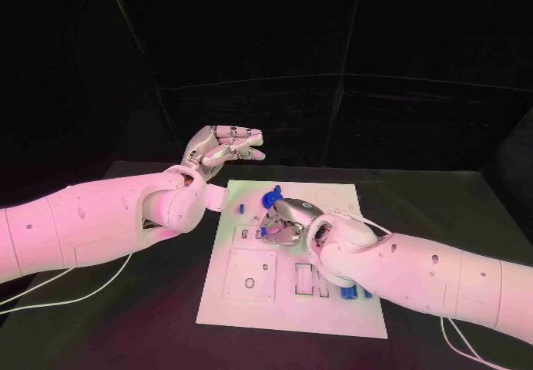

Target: Assemble the parts on the task board

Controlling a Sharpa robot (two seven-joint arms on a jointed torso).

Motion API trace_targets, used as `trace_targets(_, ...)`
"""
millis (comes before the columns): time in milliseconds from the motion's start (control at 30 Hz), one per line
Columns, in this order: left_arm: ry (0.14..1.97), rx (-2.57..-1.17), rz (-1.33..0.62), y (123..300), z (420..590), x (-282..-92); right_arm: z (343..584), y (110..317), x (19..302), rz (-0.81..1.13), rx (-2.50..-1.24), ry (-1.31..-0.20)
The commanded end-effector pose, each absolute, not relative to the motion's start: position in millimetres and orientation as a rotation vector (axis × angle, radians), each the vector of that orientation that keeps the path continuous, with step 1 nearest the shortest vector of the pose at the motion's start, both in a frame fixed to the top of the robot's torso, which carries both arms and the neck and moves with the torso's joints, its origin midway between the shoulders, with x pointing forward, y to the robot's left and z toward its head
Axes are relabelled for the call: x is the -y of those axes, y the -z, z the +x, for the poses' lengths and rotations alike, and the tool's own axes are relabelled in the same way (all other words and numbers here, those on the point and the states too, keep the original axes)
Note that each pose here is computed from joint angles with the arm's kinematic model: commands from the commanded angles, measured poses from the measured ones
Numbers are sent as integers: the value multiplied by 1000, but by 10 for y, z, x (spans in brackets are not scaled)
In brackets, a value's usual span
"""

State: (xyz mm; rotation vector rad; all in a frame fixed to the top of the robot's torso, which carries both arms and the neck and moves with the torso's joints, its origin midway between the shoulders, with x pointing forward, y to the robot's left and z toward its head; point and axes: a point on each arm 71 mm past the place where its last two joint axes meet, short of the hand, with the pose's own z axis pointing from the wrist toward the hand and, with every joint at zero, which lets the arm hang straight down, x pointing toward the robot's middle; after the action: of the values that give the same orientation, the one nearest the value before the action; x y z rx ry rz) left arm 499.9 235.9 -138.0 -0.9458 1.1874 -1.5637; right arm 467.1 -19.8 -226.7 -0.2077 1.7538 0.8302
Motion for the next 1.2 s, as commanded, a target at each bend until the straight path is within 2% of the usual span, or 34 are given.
trace_targets(33, 1582, -1192, -941, 1366, 5000, -2344, 4680, 2279, 210, -222, -1762, -797)
trace_targets(1200, 1580, -1195, -944, 1370, 5002, -2345, 4681, 2320, 225, -278, -1803, -731)
